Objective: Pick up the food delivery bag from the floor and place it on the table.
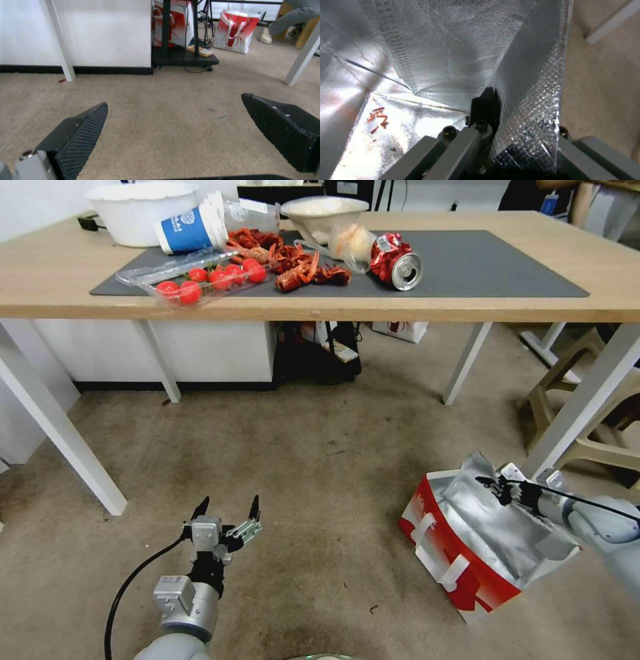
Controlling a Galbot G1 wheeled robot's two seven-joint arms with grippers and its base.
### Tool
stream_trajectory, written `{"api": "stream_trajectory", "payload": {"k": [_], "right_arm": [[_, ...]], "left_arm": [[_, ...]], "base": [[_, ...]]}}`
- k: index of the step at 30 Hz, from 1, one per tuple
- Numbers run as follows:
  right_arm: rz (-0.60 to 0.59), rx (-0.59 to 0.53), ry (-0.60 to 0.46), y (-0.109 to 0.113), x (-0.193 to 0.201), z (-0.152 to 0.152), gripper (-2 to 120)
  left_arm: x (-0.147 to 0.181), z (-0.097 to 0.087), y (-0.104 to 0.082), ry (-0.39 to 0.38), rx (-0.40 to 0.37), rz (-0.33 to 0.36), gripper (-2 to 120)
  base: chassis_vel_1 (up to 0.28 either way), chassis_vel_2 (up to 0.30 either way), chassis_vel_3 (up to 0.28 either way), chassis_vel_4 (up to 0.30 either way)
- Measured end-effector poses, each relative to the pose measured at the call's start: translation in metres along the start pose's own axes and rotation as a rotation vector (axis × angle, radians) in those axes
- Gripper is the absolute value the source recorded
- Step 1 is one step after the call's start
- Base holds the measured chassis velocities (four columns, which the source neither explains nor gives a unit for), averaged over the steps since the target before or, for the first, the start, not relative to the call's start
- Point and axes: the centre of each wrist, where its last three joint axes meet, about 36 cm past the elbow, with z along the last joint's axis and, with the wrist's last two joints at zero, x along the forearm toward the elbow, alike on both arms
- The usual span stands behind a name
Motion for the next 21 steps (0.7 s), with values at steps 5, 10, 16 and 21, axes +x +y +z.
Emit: {"api": "stream_trajectory", "payload": {"k": [5,10,16,21], "right_arm": [[-0.065,-0.022,-0.103,-0.003,0.003,0.0,0],[-0.18,-0.029,-0.267,-0.006,0.016,-0.008,0],[-0.286,0.004,-0.401,-0.002,0.029,-0.022,0],[-0.469,0.023,-0.532,0.01,0.045,-0.039,0]], "left_arm": [[0.0,-0.002,0.002,-0.005,-0.002,-0.004,100],[0.001,-0.004,0.002,-0.011,0.0,-0.009,100],[0.0,-0.006,0.002,-0.017,0.005,-0.022,100],[0.0,-0.008,0.003,-0.02,0.011,-0.023,100]], "base": [[0.0,0.0,0.0,0.0],[0.0,0.0,0.0,0.0],[0.0,0.0,0.0,0.0],[0.0,0.0,0.0,0.0]]}}
